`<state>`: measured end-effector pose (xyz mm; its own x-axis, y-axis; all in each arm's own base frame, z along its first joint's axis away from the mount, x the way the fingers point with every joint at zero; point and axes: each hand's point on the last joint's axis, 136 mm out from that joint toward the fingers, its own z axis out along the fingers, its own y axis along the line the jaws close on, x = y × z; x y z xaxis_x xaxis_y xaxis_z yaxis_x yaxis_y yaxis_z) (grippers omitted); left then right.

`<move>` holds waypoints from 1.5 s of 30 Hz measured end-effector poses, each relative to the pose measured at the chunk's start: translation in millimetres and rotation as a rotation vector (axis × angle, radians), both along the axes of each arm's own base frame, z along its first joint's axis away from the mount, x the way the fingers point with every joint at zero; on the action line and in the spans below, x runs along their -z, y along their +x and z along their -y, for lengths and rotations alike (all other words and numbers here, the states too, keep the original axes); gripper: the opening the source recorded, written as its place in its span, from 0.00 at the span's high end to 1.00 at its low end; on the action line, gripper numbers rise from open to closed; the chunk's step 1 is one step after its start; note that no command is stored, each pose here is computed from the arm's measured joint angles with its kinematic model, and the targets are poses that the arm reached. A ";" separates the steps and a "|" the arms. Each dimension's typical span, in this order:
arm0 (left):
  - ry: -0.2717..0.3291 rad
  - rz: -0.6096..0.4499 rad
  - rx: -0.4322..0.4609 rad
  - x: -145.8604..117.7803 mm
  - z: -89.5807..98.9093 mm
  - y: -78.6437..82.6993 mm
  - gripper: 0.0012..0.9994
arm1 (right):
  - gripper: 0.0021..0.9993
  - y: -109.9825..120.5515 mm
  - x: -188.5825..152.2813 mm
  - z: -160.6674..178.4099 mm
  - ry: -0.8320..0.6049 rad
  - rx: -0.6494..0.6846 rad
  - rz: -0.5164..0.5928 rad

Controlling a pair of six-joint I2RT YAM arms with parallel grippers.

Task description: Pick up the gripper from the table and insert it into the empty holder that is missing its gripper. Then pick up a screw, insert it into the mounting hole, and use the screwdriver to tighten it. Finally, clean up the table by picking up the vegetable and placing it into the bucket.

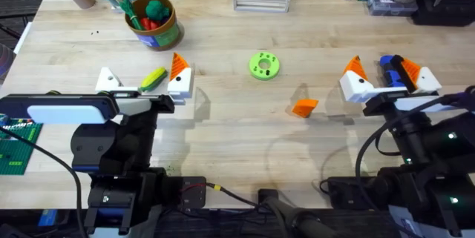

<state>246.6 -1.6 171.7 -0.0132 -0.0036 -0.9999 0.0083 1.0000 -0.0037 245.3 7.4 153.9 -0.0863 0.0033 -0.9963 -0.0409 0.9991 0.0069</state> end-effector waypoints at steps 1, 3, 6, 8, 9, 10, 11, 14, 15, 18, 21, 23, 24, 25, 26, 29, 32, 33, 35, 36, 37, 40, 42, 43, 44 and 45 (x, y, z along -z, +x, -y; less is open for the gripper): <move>0.000 0.000 0.000 0.0 0.0 0.0 0.01 | 0.01 0.0 0.0 0.0 0.000 0.000 0.000; 0.000 0.000 0.000 0.0 0.0 0.0 0.01 | 0.01 -0.1 0.8 0.0 0.000 0.000 -0.004; 0.000 0.000 0.000 -0.1 0.0 0.0 0.01 | 0.01 -0.1 1.0 0.0 0.000 0.000 -0.004; 0.000 0.000 0.000 0.0 0.0 0.0 0.01 | 0.01 -0.1 1.0 0.1 0.000 0.000 -0.004; 0.000 0.000 0.000 -0.1 0.1 0.0 0.01 | 0.01 -0.1 1.0 0.1 0.000 0.000 -0.005; 0.000 0.000 0.000 -0.1 0.0 0.0 0.01 | 0.01 -0.1 0.9 0.0 0.000 0.000 -0.004; 0.000 0.000 0.000 0.0 0.0 0.0 0.01 | 0.01 -0.1 0.9 0.1 0.000 0.000 -0.004; 0.000 0.000 0.000 -0.1 0.0 0.0 0.01 | 0.01 -0.1 0.9 0.1 0.000 0.000 -0.004; 0.000 0.000 0.000 0.0 0.0 0.0 0.01 | 0.01 -0.1 0.9 0.0 0.000 0.000 -0.004; 0.000 0.001 0.000 -0.2 0.0 0.0 0.01 | 0.01 0.0 0.0 -0.1 0.000 -0.001 0.000; 0.000 -0.002 0.000 0.4 -0.1 -0.1 0.01 | 0.01 0.0 -0.1 -0.5 0.001 -0.003 0.000; 0.000 -0.028 -0.001 5.1 -0.1 -0.6 0.01 | 0.01 -0.1 -0.1 -2.0 0.009 -0.011 0.000; 0.001 -0.047 -0.003 7.9 -0.5 -1.4 0.01 | 0.01 -0.2 -0.2 -3.2 0.013 -0.017 -0.001; 0.001 -0.072 -0.005 10.7 -0.9 -2.7 0.01 | 0.01 -0.3 -0.2 -3.9 0.017 -0.022 -0.001; 0.002 -0.097 -0.012 11.8 -2.1 -4.8 0.01 | 0.01 -0.6 0.0 -4.8 0.019 -0.026 -0.005; 0.007 -0.153 -0.044 4.6 -7.6 -14.1 0.01 | 0.01 -4.8 1.4 -7.1 0.028 -0.038 -0.052; 0.019 -0.186 -0.071 -14.9 -12.5 -26.1 0.01 | 0.01 -14.9 6.2 -8.9 0.051 -0.045 -0.147; 0.024 -0.195 -0.077 -22.7 -13.7 -29.7 0.01 | 0.01 -17.9 4.3 -9.5 0.058 -0.047 -0.164; 0.034 -0.221 -0.084 -36.0 -15.0 -36.4 0.01 | 0.01 -23.8 -5.2 -10.4 0.068 -0.050 -0.186; 0.038 -0.238 -0.088 -42.2 -15.9 -39.4 0.01 | 0.01 -26.4 -11.7 -10.9 0.071 -0.052 -0.191; 0.041 -0.257 -0.094 -48.1 -17.0 -41.9 0.01 | 0.01 -28.8 -20.5 -11.0 0.075 -0.052 -0.191; 0.053 -0.341 -0.113 -61.1 -20.7 -50.2 0.01 | 0.01 -32.9 -52.9 -11.5 0.081 -0.055 -0.169; 0.065 -0.405 -0.128 -69.6 -23.7 -54.5 0.01 | 0.01 -34.6 -71.3 -11.6 0.082 -0.056 -0.173; 0.076 -0.442 -0.130 -72.5 -24.6 -56.7 0.01 | 0.01 -35.2 -78.4 -11.7 0.082 -0.056 -0.181; 0.092 -0.486 -0.132 -75.1 -25.7 -58.7 0.01 | 0.01 -35.3 -85.5 -12.0 0.083 -0.057 -0.194; 0.109 -0.526 -0.132 -76.3 -26.6 -60.3 0.01 | 0.01 -35.1 -90.7 -12.0 0.083 -0.056 -0.211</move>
